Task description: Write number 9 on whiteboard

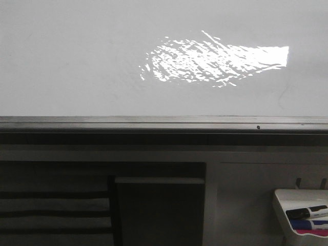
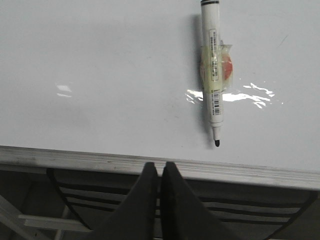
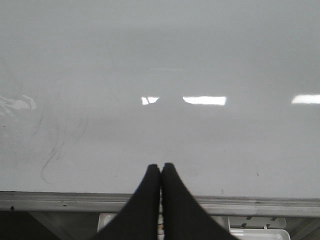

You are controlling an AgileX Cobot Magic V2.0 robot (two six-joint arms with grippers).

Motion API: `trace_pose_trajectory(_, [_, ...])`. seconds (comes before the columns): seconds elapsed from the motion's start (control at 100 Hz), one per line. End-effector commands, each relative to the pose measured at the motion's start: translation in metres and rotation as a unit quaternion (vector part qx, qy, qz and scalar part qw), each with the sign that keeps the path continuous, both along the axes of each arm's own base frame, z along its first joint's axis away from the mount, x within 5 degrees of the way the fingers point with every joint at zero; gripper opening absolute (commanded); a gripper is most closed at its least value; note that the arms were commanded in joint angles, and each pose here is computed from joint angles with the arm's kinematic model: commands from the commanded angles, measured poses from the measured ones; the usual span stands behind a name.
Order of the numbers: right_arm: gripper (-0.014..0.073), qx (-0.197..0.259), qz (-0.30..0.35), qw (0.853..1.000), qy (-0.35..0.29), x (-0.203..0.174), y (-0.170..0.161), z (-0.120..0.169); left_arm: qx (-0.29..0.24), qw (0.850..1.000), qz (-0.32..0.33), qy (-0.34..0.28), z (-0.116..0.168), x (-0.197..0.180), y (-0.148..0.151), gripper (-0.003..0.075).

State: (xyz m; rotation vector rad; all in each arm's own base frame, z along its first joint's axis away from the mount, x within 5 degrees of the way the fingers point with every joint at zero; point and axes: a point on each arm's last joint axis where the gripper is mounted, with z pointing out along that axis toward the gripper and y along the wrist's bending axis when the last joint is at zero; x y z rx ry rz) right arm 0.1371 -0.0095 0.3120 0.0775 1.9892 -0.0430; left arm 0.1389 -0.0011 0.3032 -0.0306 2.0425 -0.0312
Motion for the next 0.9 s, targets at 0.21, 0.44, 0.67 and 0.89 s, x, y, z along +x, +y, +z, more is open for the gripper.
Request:
trace_pose_trajectory(0.21, [0.0254,-0.018,0.002,0.998,-0.053,0.0038,-0.0009,0.0173,0.027,0.998,-0.005,-0.063,0.0193,0.0048,0.0007,0.0194])
trace_pose_trajectory(0.44, [0.0638,-0.018,0.002,0.998,-0.053,0.0038,-0.0009,0.0173,0.019,0.997,-0.004,-0.069,0.0202,0.0051,0.0001,0.0499])
trace_pose_trajectory(0.67, [0.0638,-0.018,0.002,0.998,-0.053,0.0038,-0.0009,0.0173,0.019,0.997,-0.004,-0.069,0.0202,0.0051,0.0001,0.0489])
trace_pose_trajectory(0.89, [0.0638,-0.014,0.002,0.998,-0.055,0.0039,-0.0006,0.0175,-0.005,0.996,-0.002,-0.094,0.0242,0.0066,-0.0012,0.0489])
